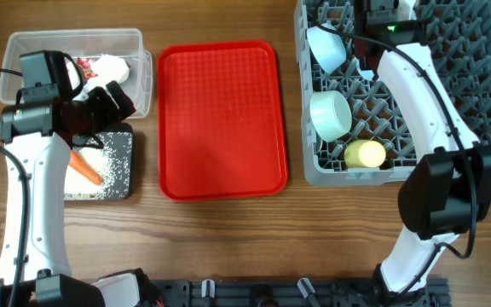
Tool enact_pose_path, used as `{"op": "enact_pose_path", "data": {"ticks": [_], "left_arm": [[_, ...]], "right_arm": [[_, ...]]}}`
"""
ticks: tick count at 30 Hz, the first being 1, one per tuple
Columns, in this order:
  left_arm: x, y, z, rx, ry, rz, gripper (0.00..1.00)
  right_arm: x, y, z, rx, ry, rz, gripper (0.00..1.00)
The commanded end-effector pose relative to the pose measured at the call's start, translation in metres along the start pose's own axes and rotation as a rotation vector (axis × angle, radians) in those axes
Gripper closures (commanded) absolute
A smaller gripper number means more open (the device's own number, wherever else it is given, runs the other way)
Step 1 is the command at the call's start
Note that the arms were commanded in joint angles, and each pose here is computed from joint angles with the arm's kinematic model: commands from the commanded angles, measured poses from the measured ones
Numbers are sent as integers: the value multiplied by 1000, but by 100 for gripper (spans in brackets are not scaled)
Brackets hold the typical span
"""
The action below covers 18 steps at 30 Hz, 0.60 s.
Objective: Sort waste into correct bins and load items into the dishwasher rack
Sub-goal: 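Stand the light-blue plate upright in the back of the grey rack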
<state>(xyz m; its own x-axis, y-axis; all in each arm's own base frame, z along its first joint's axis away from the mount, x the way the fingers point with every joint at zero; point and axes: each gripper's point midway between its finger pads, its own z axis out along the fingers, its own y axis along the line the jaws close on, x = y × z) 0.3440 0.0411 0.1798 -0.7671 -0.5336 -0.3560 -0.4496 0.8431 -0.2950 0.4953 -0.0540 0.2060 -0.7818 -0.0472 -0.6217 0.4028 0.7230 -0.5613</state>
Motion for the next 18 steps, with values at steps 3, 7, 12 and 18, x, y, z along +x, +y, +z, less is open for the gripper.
{"op": "enact_pose_path", "data": {"ticks": [3, 7, 12, 18], "left_arm": [[-1, 0, 1, 5, 6, -14, 0], [-1, 0, 1, 5, 6, -15, 0], [-1, 0, 1, 5, 6, -14, 0], [-1, 0, 1, 5, 6, -14, 0]], "right_arm": [[4, 19, 1, -55, 9, -21, 28], [2, 17, -8, -63, 1, 17, 0], [-21, 6, -59, -142, -94, 88, 0], [-38, -21, -154, -338, -237, 89, 0]]}}
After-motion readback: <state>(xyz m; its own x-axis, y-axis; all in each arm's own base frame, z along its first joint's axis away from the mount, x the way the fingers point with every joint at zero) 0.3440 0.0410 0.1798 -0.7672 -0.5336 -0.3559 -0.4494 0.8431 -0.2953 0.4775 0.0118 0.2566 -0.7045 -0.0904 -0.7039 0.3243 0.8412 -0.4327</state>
